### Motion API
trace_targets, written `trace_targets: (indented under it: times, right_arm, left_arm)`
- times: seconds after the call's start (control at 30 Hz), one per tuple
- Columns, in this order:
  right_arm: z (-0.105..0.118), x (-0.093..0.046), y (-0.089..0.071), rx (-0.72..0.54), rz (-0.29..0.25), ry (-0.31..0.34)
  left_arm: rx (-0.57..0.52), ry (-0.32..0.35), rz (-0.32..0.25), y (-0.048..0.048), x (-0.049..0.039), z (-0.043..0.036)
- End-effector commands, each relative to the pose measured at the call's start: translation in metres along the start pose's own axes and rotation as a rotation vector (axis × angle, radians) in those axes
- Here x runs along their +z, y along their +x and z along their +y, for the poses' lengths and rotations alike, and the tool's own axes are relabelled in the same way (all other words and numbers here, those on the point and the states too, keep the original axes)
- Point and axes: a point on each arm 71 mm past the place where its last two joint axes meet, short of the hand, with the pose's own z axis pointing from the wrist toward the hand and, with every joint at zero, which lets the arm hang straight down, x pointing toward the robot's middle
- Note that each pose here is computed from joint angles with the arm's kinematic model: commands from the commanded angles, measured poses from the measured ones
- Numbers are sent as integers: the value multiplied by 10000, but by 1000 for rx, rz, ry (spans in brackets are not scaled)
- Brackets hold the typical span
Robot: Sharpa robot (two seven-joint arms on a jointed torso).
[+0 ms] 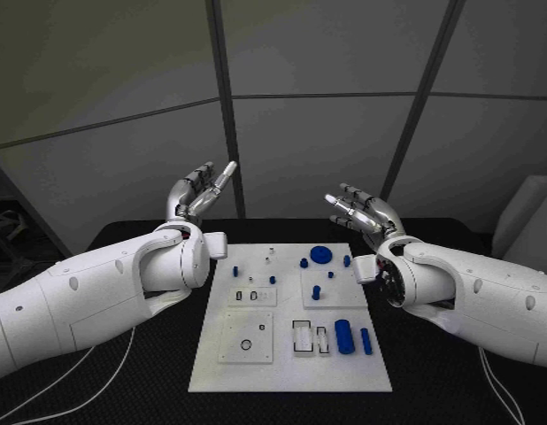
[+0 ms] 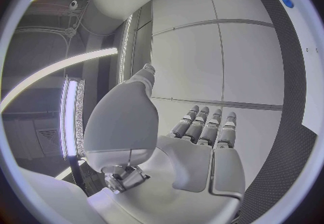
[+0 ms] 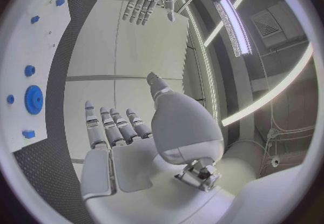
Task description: Assemble the parts on the task board
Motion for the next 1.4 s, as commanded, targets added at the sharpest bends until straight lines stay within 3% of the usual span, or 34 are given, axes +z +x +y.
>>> trace_targets:
  times: [0.03,0.17,0.2,0.6,0.83,1.03,1.23,1.4]
  right_arm:
    - [4,41,106,-46,171,38]
    - [15,61,112,-53,187,42]
    - [101,61,-21,-312,175,-122]
    - [212,107,-61,-632,216,-256]
    - [327,215,-69,-829,270,-272]
    - [419,317,-60,-1039,307,-254]
    - [479,360,33,-1228,334,-231]
    - [475,380,117,-1323,353,-199]
  left_arm:
    - [-30,27,19,19,5,-27]
    - [-30,27,19,19,5,-27]
    - [-35,21,29,-60,-20,-52]
    - [-44,34,75,-143,-84,-116]
    - [-42,37,130,-164,-165,-175]
    - [-50,34,184,-152,-287,-246]
    - [-63,26,221,-119,-409,-304]
    - [-70,23,237,-101,-462,-328]
